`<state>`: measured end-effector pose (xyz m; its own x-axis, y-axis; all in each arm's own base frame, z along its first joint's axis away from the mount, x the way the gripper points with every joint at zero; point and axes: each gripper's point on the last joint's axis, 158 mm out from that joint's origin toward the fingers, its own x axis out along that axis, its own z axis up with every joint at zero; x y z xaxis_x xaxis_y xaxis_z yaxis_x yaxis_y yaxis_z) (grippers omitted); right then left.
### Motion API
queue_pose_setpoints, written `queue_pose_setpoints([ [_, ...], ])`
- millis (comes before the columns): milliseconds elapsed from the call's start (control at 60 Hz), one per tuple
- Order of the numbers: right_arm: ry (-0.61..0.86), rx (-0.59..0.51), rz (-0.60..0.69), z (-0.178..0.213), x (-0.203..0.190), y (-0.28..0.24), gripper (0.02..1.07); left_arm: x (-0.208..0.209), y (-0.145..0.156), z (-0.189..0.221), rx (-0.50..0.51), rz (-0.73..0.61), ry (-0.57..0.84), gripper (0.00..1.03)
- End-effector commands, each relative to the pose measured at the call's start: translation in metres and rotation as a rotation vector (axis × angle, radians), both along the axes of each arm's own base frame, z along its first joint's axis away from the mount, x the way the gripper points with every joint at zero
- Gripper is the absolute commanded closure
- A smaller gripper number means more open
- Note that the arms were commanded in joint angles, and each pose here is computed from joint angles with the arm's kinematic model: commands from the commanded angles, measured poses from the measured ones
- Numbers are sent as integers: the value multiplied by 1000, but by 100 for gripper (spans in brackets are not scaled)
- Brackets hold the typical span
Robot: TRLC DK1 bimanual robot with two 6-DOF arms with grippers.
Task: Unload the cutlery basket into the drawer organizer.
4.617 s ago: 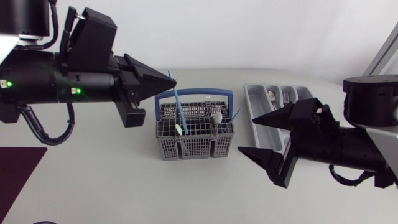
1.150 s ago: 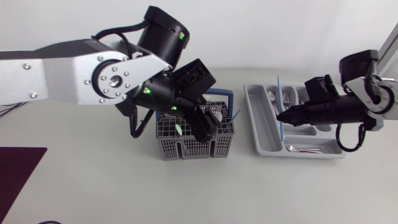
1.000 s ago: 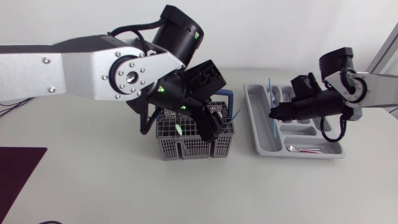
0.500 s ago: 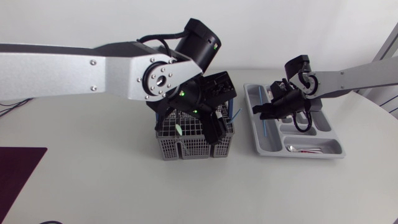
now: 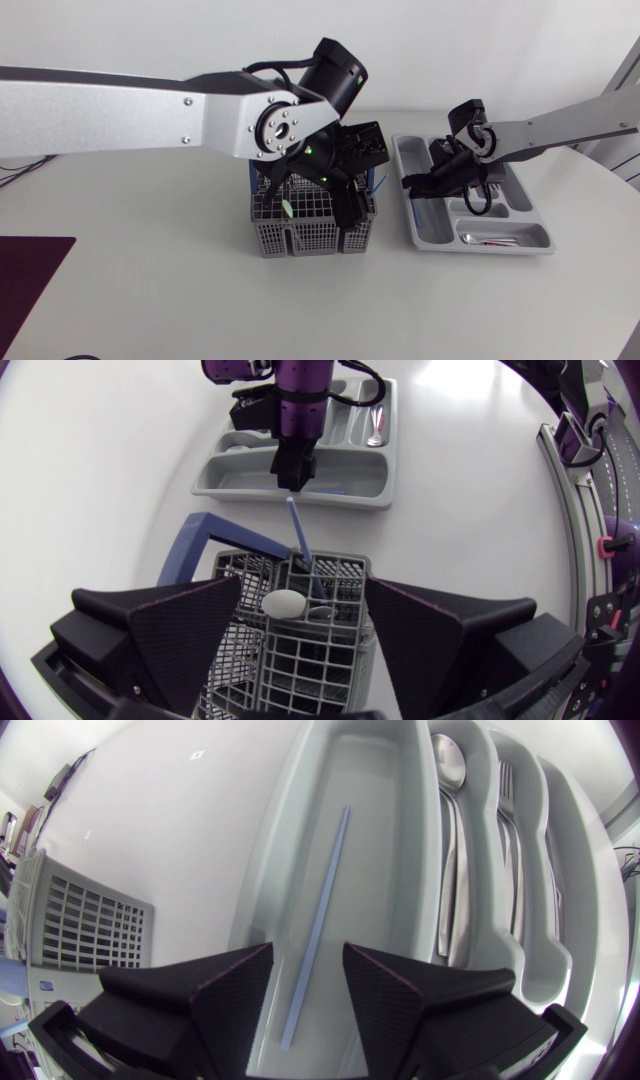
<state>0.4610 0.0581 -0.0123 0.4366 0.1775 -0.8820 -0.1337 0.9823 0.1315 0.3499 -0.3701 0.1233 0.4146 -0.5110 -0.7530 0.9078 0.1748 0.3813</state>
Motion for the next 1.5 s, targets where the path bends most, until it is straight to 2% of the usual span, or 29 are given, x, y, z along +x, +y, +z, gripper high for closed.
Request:
queue_pose_setpoints([
  [0, -30, 4, -4, 18, -4, -1, 21, 1, -12, 4, -6, -47, -21, 6],
  [250, -123, -9, 27, 48, -28, -1, 21, -8, -20, 6, -46, -93, 5, 8],
  [450, -166, -21, 43, 56, -46, -5, 21, -12, -35, 2, -89, -105, 9, 21],
  [617, -187, -24, 57, 62, -58, -7, 21, -10, -44, -4, -107, -105, 3, 22],
  [867, -227, -11, 63, 78, -70, -6, 21, 1, -47, -5, -126, -86, -6, 39],
  [1100, -232, -7, 81, 79, -76, -1, 21, 8, -48, -9, -136, -67, 0, 45],
  [1283, -258, -8, 104, 84, -81, 5, 21, 17, -47, -9, -146, -46, 1, 65],
  [1483, -274, -17, 122, 88, -85, 7, 21, 24, -47, -5, -161, -27, 0, 81],
])
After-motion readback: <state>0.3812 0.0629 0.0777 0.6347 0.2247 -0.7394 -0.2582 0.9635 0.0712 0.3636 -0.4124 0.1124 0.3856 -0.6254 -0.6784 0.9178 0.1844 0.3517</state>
